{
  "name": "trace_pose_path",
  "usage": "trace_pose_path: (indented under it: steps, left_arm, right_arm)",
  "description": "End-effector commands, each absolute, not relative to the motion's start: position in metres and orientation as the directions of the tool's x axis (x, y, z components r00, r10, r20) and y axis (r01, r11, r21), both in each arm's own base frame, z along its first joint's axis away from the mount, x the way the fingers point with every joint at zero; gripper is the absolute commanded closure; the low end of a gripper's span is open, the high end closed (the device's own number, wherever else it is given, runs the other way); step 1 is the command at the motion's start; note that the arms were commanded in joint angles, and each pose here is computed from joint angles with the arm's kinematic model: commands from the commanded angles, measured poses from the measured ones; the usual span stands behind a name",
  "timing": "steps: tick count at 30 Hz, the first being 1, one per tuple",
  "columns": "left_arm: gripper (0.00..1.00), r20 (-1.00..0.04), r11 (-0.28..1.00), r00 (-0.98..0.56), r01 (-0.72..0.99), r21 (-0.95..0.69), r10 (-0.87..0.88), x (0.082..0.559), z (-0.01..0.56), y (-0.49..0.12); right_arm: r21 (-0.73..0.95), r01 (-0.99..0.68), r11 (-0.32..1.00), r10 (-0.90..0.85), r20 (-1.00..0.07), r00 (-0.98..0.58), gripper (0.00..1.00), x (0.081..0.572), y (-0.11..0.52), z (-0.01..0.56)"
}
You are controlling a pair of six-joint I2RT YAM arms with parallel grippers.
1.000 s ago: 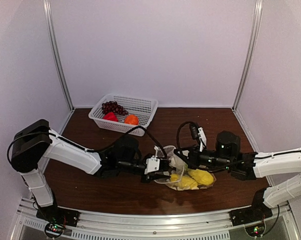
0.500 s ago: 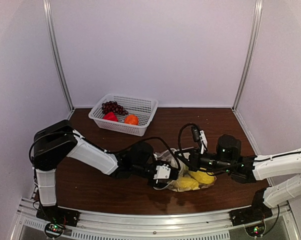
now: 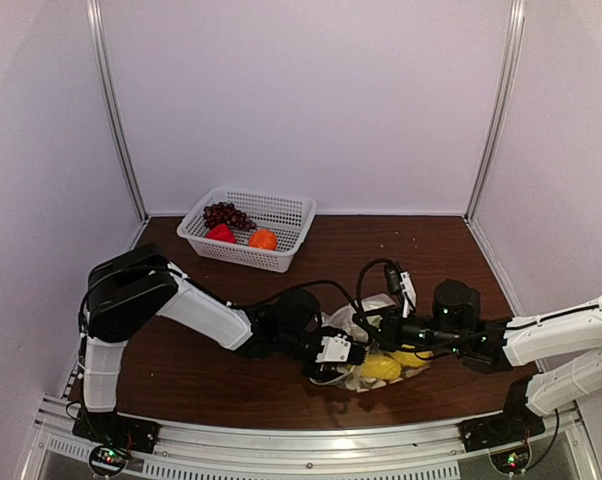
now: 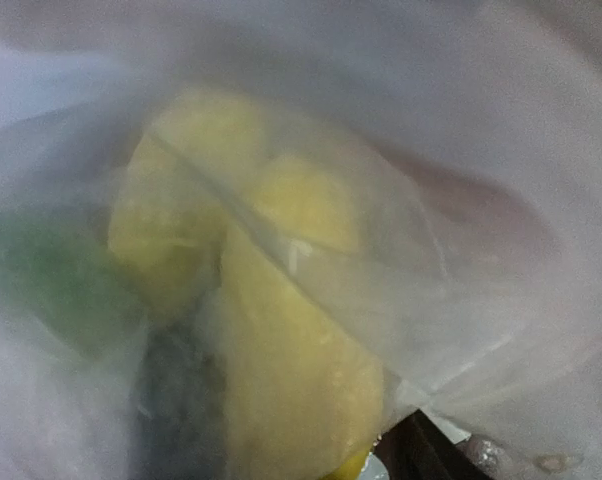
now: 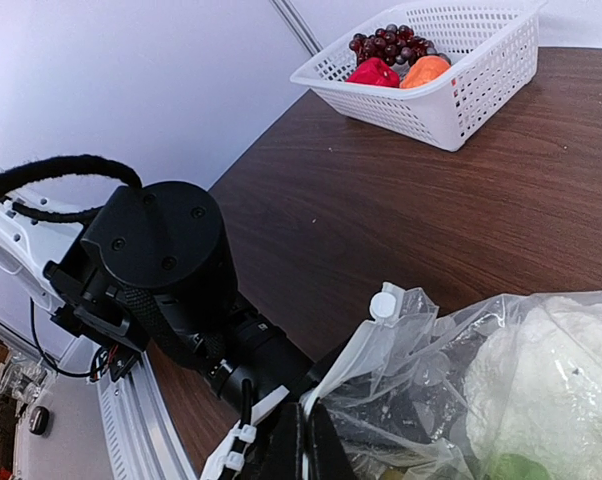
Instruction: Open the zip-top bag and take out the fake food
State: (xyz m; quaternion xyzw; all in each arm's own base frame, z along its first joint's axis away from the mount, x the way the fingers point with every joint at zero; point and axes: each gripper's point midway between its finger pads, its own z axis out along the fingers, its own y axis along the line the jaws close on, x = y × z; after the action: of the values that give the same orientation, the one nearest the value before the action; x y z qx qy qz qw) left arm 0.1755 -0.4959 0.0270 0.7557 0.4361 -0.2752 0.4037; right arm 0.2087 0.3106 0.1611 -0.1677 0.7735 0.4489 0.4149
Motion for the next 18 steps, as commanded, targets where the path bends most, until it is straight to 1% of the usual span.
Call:
trace_pose_path:
  steps: [1, 5, 10, 13, 18]
  left_arm:
    - [0.47, -0.775, -0.297, 0.429, 0.9, 0.32, 0.465, 0.171, 0.009, -0.494]
    - [0.59, -0.806, -0.246, 0.4, 0.915, 0.32, 0.438, 0.173, 0.025, -0.495]
    - [0.68, -0.823, -0.201, 0.369, 0.929, 0.311, 0.433, 0.172, 0.041, -0.486]
    - [0.71, -0.81, -0.18, 0.353, 0.936, 0.304, 0.468, 0.174, 0.045, -0.478]
    - [0.71, -0.801, -0.134, 0.329, 0.943, 0.304, 0.501, 0.176, 0.054, -0.464]
  right_arm:
    - [0.551, -0.615, 0.564, 0.139, -0.798, -0.587, 1.0, 0.211, 0.304, 0.16]
    - [0.55, -0.613, 0.568, 0.142, -0.798, -0.585, 1.0, 0.211, 0.302, 0.16]
    - [0.539, -0.612, 0.579, 0.141, -0.805, -0.576, 1.0, 0.212, 0.299, 0.162]
    - [0.529, -0.615, 0.585, 0.14, -0.813, -0.566, 1.0, 0.212, 0.297, 0.165]
    - [0.517, -0.608, 0.602, 0.136, -0.817, -0.56, 1.0, 0.214, 0.291, 0.164]
